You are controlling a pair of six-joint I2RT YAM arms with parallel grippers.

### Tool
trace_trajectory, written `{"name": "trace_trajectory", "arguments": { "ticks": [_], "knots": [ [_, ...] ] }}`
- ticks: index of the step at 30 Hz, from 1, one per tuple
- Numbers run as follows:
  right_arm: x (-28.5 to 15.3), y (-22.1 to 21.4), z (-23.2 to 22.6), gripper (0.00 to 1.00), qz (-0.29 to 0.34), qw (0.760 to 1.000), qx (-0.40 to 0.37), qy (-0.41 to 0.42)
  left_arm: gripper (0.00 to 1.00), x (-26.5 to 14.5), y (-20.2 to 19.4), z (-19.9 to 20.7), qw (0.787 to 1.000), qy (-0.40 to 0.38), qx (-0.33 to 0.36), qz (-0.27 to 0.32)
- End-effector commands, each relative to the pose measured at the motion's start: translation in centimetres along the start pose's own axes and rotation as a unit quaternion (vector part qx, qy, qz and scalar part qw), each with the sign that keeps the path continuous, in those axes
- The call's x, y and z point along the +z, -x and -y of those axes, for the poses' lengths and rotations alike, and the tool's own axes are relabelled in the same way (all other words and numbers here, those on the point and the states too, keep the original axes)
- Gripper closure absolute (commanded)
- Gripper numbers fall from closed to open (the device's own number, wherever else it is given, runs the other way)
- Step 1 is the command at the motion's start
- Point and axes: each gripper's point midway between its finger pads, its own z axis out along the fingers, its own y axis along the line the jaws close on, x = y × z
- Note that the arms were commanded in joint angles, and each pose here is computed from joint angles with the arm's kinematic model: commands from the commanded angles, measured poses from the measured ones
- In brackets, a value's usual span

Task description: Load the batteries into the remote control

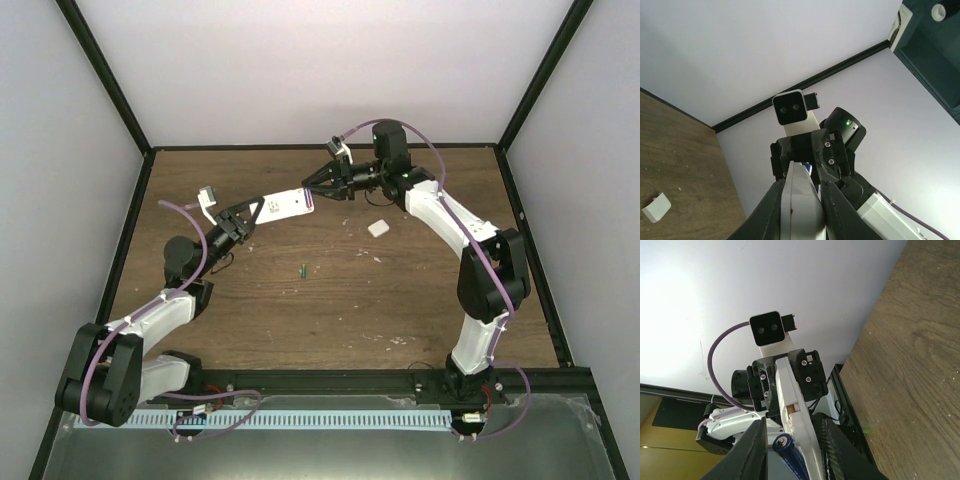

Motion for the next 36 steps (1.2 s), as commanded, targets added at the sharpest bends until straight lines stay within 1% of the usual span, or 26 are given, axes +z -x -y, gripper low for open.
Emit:
{"name": "trace_trajectory", "arguments": {
  "ticks": [1,11,20,31,36],
  "knots": [
    [0.4,0.1,-2.2,0.78,-0.011,0.999,-0.032,0.020,1.00,-0.3,-0.1,-0.3,1.000,0.002,0.020,0.005],
    [0.7,-0.6,-1.9,0.84,-0.018,0.999,-0.030,0.021,1.00,-0.3,0.2,-0.2,1.000,0.001,0.023,0.012],
    [0.9,-1.2,-1.3,0.85,-0.022,0.999,-0.037,0.014,1.00,-0.2,0.6,0.1,1.000,-0.001,0.021,0.018],
    [0.9,-1.7,0.4,0.86,-0.017,0.998,-0.056,-0.021,1.00,-0.3,0.7,0.3,1.000,0.002,0.020,0.021],
    [0.9,-1.9,0.8,0.89,-0.017,0.997,-0.067,-0.030,1.00,-0.3,0.8,0.4,0.999,0.003,0.020,0.024]
  ]
}}
